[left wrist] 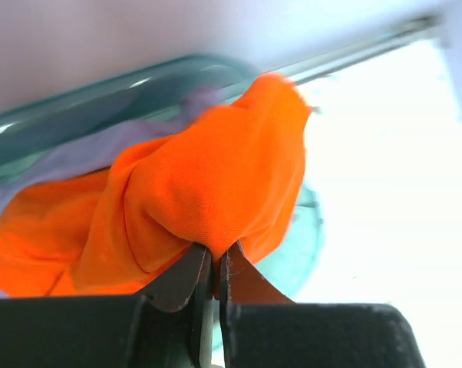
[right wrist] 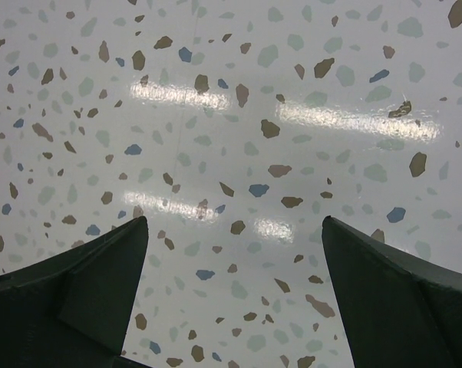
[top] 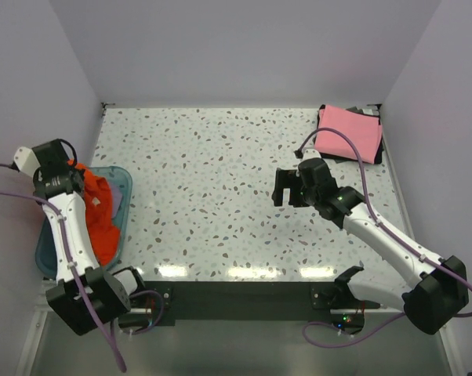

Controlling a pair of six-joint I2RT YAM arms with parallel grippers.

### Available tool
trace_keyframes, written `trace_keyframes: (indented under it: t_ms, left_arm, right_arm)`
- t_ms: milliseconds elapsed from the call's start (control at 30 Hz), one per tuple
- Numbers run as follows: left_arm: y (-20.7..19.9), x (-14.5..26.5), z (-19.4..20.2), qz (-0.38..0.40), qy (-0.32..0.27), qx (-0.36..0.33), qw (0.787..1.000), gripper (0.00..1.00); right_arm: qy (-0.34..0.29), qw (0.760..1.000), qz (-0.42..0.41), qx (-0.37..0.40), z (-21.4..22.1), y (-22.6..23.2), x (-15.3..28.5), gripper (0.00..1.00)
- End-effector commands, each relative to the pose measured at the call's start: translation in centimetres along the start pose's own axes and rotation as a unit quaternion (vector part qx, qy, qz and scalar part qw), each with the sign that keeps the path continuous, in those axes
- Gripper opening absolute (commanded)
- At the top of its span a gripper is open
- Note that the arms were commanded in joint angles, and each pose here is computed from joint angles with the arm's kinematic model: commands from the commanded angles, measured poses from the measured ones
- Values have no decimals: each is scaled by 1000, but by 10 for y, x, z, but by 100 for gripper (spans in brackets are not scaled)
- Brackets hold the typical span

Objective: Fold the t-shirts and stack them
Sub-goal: Grab the tshirt from the pile, then move the tshirt to the center of the board

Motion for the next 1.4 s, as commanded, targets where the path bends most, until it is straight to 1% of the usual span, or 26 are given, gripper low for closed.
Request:
trace_keyframes:
  t_ms: [0,67,133,167,233,267,333,367,400,467,500,567,600,700,800,933,1033,1067,1100,1133,1167,1200,1233,1267,1333,1367]
  left_arm:
    - [-61,55,-20,141,-17,-35,989,0]
    - [-94,92,-33,212,-37,-47,975,0]
    - [-129,129,-27,279,-38,-75,956,0]
    - [-149,160,-40,320,-55,-72,943,0]
    - [-181,198,-23,376,-38,-100,920,0]
    - [-196,229,-35,411,-52,-97,905,0]
    - [-218,263,-12,451,-33,-127,883,0]
    - [-226,287,-21,470,-45,-118,873,0]
    - [-233,311,-5,498,-30,-133,856,0]
    - [-245,339,-2,519,-39,-140,843,0]
    - [-246,362,14,543,-23,-154,825,0]
    - [-253,386,21,557,-30,-161,814,0]
    - [-255,406,40,577,-15,-175,798,0]
    - [-252,443,50,606,-9,-179,775,0]
    - [-253,460,65,622,8,-183,761,0]
    - [-250,448,78,608,16,-182,773,0]
    - [-252,421,101,581,19,-203,788,0]
    - [-253,410,126,582,51,-223,781,0]
    - [-262,383,124,567,58,-217,793,0]
    - [-264,369,132,563,74,-218,794,0]
    - [-257,341,165,548,104,-247,792,0]
    - [-265,321,165,544,97,-238,799,8]
    - [-257,288,193,519,119,-261,805,13]
    - [-261,266,199,521,141,-257,802,15]
    - [-248,212,240,483,187,-279,809,41]
    - [-246,193,245,473,211,-276,809,51]
  right_arm:
    - [-25,1000,-15,3,-15,6,6,99]
    - [-27,999,-18,4,-17,7,7,99]
    - [-33,999,-19,3,-22,8,10,99]
    - [-38,999,-21,3,-25,9,11,99]
    - [-47,999,-18,3,-30,8,14,99]
    - [-50,999,-17,2,-32,8,15,99]
    - [-60,998,-15,1,-38,8,18,99]
    - [-65,998,-12,1,-40,7,19,99]
    - [-68,998,-9,0,-42,6,21,99]
    - [-79,997,-6,-1,-48,5,25,99]
    - [-82,997,-5,-1,-49,5,26,99]
    - [-93,996,-4,-4,-55,4,31,99]
    - [-96,995,-4,-5,-56,4,33,99]
    - [-109,994,-2,-10,-62,4,38,99]
    - [-114,993,7,-15,-63,0,40,99]
    - [-119,992,27,-18,-61,-8,41,99]
    - [-121,991,47,-19,-59,-15,36,99]
    - [-126,990,63,-21,-61,-19,32,99]
    - [-124,989,76,-22,-60,-24,29,99]
    - [-113,989,88,-20,-57,-26,19,99]
    - [-113,989,99,-18,-58,-29,14,99]
    - [-108,988,104,-18,-58,-29,8,99]
    - [-84,990,116,-12,-50,-31,-8,99]
    - [-76,990,118,-10,-49,-30,-16,99]
    - [-52,991,126,-6,-42,-31,-34,99]
    - [-20,990,137,0,-30,-34,-49,99]
Point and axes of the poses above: each gripper's point midway between its finger pads, its own x axis back along the fingers, its own y axis along the line the jaws close on, z = x × y, the point moved 1 cm from there along x, back along the fingers, and after that the axes turned 7 degrees about x, right-handed, at the moved point
